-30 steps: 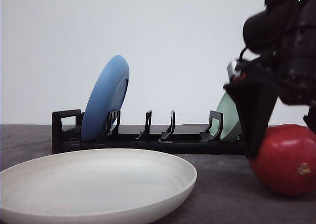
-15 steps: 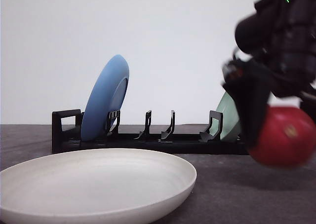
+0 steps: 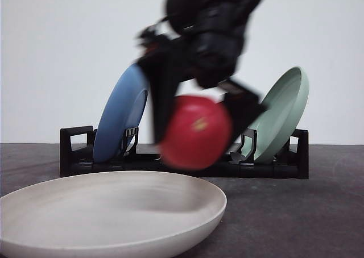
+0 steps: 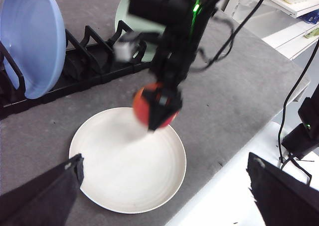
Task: Place pomegranate in white plate
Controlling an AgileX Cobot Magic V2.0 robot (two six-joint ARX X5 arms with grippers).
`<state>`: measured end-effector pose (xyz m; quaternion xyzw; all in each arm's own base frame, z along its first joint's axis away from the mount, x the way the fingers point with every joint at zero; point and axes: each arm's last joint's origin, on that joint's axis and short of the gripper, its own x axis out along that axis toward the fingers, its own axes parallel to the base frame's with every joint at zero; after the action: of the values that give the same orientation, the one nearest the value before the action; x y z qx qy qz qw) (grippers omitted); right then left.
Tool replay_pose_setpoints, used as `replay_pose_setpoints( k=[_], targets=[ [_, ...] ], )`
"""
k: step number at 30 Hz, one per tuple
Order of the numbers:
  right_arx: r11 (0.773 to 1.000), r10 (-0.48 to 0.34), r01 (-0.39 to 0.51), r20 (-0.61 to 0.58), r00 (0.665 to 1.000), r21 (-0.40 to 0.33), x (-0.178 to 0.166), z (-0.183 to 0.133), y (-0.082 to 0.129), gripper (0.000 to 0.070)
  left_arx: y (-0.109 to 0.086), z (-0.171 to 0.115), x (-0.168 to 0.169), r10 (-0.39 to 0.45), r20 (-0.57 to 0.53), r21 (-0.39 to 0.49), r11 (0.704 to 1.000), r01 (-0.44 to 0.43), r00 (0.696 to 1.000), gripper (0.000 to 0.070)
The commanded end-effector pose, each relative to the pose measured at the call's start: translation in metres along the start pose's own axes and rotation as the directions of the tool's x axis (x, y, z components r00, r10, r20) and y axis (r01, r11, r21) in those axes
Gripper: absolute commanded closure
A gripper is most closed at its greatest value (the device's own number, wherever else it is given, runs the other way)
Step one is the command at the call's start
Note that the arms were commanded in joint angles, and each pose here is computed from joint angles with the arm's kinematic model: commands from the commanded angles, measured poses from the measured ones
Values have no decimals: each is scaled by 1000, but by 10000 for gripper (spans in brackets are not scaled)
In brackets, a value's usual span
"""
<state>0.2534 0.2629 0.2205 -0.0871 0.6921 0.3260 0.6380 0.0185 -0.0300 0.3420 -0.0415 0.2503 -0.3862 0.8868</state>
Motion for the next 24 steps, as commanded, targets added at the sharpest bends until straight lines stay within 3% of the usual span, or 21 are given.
replay_pose_setpoints(
  k=[1, 6, 12, 16, 20, 24],
  targets=[
    [1000, -2, 2, -12, 1000, -28, 15, 7, 13, 168, 0, 4, -4, -13, 25, -19, 1000, 13, 1000, 63],
    [996, -11, 11, -2, 1000, -87, 44, 14, 31, 168, 0, 5, -4, 2, 34, -22, 1000, -1, 999, 63],
    [993, -34, 35, 7, 999, -109, 54, 15, 38, 165, 0, 5, -4, 11, 39, -26, 1000, -10, 999, 63],
    [993, -36, 36, 3, 999, -109, 54, 15, 38, 117, 0, 5, -4, 15, 40, -25, 1000, -14, 999, 63],
    [993, -36, 36, 0, 999, -111, 54, 14, 38, 1, 0, 5, -4, 16, 41, -26, 1000, -15, 999, 63],
    [992, -36, 36, 0, 999, -119, 54, 14, 39, 0, 0, 5, -4, 16, 41, -26, 1000, -15, 999, 63]
  ],
)
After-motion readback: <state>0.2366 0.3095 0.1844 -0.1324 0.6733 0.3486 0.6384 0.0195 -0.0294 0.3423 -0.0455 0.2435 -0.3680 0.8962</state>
